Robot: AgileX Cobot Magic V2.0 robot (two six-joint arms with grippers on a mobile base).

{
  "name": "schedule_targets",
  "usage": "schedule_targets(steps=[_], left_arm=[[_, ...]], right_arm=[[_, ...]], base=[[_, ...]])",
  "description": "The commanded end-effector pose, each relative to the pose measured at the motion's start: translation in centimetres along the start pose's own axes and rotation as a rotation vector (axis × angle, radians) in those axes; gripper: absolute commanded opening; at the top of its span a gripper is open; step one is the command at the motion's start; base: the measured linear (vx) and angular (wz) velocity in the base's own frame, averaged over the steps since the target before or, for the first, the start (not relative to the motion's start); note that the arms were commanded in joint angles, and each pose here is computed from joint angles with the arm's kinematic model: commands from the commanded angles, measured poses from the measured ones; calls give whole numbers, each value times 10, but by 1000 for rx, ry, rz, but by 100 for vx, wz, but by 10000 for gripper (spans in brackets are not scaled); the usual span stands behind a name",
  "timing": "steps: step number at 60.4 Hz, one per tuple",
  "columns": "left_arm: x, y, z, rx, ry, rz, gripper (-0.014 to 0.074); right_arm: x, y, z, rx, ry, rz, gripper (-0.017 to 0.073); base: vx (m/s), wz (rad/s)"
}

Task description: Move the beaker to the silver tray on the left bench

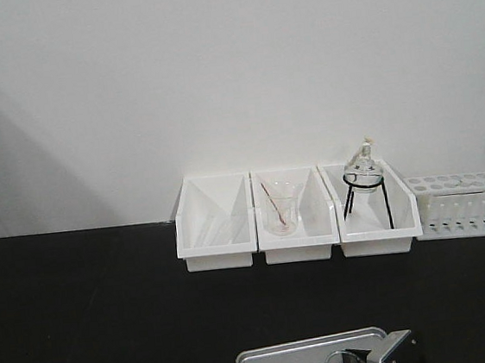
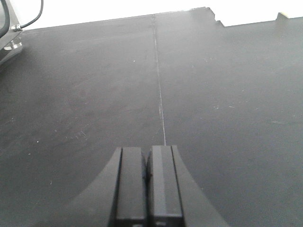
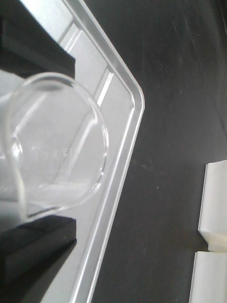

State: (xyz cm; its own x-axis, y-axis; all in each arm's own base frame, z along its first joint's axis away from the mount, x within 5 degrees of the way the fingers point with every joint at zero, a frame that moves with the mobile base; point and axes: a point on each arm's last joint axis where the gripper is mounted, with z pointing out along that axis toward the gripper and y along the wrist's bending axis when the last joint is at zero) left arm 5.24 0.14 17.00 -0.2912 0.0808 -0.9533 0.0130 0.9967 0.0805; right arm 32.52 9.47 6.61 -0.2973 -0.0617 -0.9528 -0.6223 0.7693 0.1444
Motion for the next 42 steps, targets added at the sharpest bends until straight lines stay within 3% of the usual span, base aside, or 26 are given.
schedule_targets(steps=[1, 19, 24, 31, 36, 40, 42], left_arm=[[-1, -1, 2, 6, -63, -3, 1], [-1, -1, 2, 6, -63, -3, 1], [-1, -1, 2, 6, -63, -3, 1], [-1, -1, 2, 6, -63, -3, 1], [-1, -1, 2, 6, -63, -3, 1], [-1, -1, 2, 6, -63, -3, 1], [-1, -1, 2, 6, -63, -3, 1]], right_arm=[[-36, 2, -3, -21, -172, -51, 669], [-103, 14, -26, -23, -342, -147, 619], [-128, 20, -38, -28, -391, -126, 567], [-157, 28, -57, 10, -350, -33, 390], [-177, 35, -78, 67, -269, 52, 193], [-192, 44, -102, 129, -198, 69, 13], [-199, 49, -115, 164, -170, 65, -18]], base=[[0, 0], [0, 0], [0, 0], [0, 0], [0, 0], [0, 0], [0, 0]])
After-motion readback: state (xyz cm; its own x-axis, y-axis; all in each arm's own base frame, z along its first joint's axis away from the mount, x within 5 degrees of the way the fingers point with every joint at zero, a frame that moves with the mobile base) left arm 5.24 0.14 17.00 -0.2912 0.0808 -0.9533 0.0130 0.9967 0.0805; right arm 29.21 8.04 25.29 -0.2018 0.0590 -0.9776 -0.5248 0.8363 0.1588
